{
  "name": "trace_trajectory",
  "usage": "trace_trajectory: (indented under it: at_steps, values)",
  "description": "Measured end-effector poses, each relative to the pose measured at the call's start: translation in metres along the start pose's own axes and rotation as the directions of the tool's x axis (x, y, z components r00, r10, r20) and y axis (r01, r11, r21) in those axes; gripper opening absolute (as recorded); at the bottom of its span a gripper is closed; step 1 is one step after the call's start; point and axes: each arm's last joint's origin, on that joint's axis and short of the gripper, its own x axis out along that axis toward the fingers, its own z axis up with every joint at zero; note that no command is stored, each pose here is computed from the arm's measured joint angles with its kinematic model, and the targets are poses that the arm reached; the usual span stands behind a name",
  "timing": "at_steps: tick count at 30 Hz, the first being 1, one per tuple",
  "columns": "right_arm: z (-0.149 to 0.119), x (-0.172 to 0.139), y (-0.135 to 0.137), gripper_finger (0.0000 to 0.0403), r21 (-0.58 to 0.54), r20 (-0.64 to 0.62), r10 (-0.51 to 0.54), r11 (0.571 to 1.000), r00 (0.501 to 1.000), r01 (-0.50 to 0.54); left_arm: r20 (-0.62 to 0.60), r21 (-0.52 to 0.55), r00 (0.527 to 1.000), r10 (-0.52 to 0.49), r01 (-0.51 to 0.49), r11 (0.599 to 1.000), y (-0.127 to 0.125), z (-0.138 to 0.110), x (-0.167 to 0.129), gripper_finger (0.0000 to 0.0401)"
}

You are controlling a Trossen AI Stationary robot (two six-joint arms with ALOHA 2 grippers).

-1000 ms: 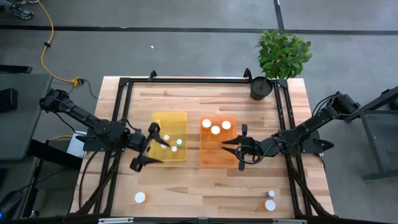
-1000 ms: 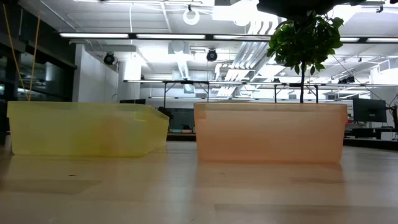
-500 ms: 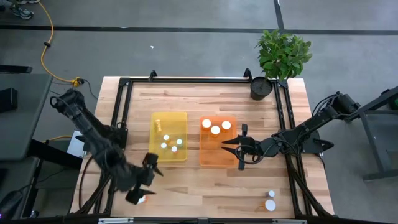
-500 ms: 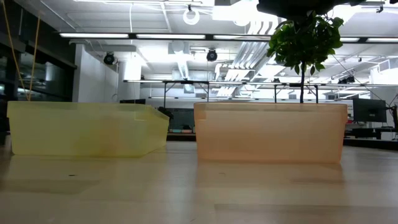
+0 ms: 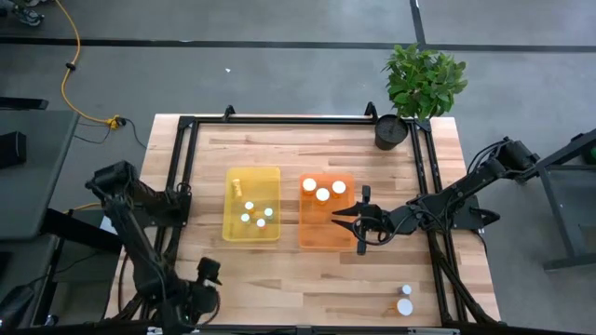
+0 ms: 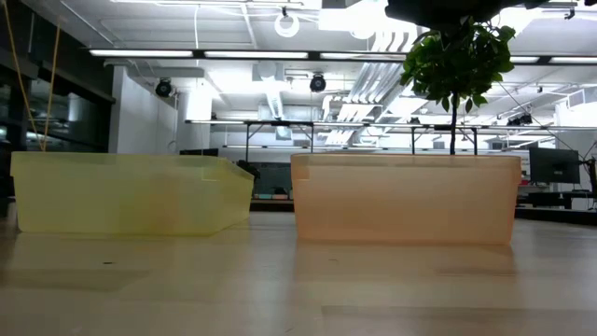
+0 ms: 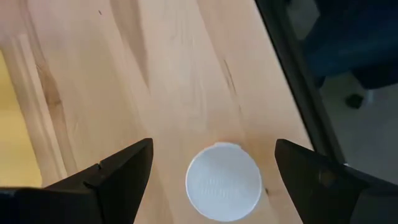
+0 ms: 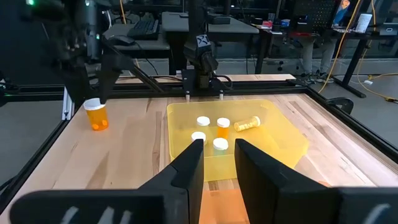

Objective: Pick and place medicine bottles into bin by pill shape (circle, oval)
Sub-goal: Put the orange capsule bottle into the orange bin

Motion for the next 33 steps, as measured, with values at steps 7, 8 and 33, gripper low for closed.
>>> trace_trajectory:
  at_steps: [7,8,33]
  values:
    - [0.000,0.000,0.000,0.0085,0.000,0.000,0.000,1.000,1.000,0.000,-0.071,0.031,0.997,0.015,-0.012,0.999,-0.008,-0.008,0.014,0.0326]
    - [0.000,0.000,0.000,0.0085,0.000,0.000,0.000,1.000,1.000,0.000,-0.085,0.033,0.996,0.010,-0.007,0.999,-0.009,-0.009,0.016,0.0326]
    - [0.000,0.000,0.000,0.0085,-0.002,-0.003,0.000,1.000,1.000,0.000,-0.126,0.038,0.992,-0.006,0.011,0.999,-0.009,-0.009,0.021,0.0269]
